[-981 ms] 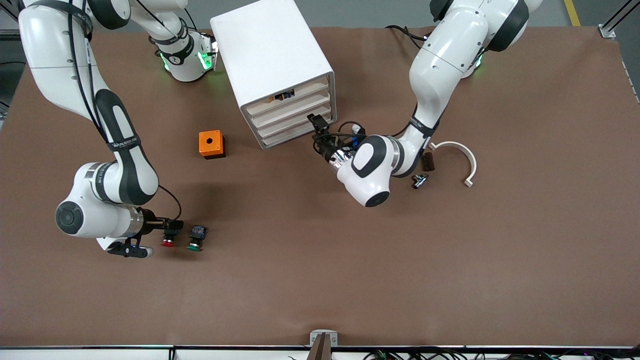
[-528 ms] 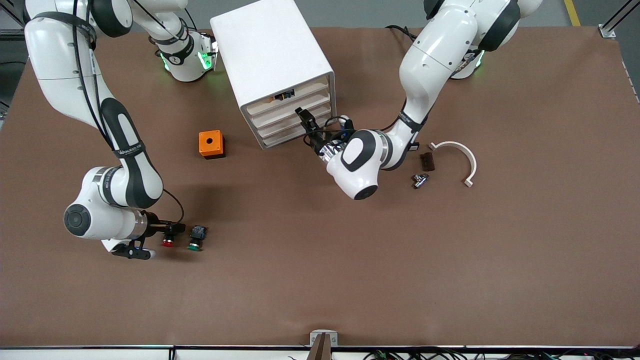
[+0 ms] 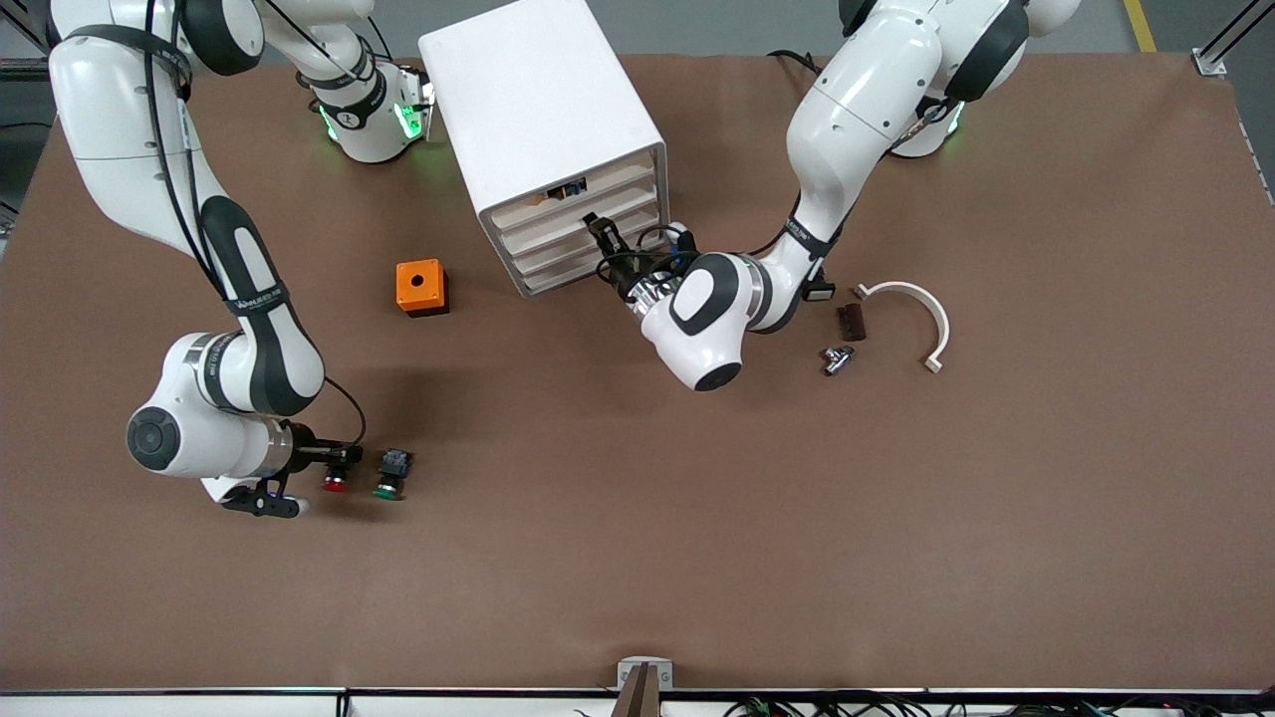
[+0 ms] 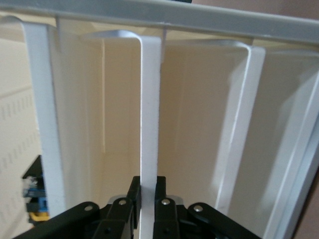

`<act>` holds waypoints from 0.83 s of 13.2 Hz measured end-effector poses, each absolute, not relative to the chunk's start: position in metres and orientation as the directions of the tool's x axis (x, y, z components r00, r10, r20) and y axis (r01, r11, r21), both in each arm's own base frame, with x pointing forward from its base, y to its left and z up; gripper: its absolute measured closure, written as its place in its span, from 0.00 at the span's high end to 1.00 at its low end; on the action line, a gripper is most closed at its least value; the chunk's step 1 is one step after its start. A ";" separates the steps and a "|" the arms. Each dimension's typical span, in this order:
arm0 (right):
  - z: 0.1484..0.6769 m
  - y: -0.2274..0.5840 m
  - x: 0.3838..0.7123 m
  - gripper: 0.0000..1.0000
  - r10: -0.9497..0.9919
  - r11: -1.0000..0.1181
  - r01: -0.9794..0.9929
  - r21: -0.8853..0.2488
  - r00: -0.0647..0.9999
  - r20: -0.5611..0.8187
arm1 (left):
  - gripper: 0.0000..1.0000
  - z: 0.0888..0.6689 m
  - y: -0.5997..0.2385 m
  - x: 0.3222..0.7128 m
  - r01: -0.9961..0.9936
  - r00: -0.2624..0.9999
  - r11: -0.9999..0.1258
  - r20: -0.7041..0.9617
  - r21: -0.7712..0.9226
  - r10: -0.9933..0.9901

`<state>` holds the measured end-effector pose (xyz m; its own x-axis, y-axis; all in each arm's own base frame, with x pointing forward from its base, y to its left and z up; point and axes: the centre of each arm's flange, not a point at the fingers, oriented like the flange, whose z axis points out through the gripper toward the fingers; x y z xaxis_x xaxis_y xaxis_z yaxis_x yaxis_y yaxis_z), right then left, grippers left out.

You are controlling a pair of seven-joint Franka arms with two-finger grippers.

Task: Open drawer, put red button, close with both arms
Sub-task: 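Pull the drawer open with the left gripper while the right gripper grasps the red button, then lift the red button with the right gripper while the left gripper withdraws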

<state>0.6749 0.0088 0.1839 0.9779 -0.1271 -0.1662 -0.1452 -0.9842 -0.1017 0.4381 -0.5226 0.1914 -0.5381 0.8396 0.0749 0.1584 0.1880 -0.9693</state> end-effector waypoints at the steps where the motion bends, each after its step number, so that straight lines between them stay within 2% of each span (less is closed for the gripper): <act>1: 0.185 0.007 0.676 0.41 -0.129 -0.984 -0.146 -0.101 0.978 -0.163 | 0.15 0.191 -0.522 0.438 0.160 -0.538 0.186 0.072 -0.969 0.840; 4: 0.188 0.006 0.679 0.41 -0.128 -0.984 -0.145 -0.103 0.979 -0.155 | 0.15 0.195 -0.510 0.458 0.190 -0.561 0.163 0.030 -0.968 0.828; 7: 0.202 0.008 0.685 0.41 -0.121 -0.984 -0.140 -0.107 0.979 -0.162 | 0.14 0.205 -0.464 0.518 0.265 -0.626 0.112 -0.082 -0.958 0.776; 9: 0.227 0.010 0.689 0.41 -0.111 -0.985 -0.134 -0.111 0.975 -0.191 | 0.14 0.208 -0.431 0.549 0.303 -0.659 0.089 -0.142 -0.949 0.738; 11: 0.268 0.012 0.691 0.41 -0.142 -0.980 -0.168 -0.109 0.967 -0.210 | 0.14 0.206 -0.415 0.563 0.337 -0.671 0.069 -0.188 -0.939 0.717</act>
<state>0.6909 0.0120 0.2683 0.9673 -0.1423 -0.2100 -0.1678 -0.9798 -0.1089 0.5634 -0.4145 0.2061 -0.6709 0.7175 -0.1876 0.3366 0.0692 -0.9391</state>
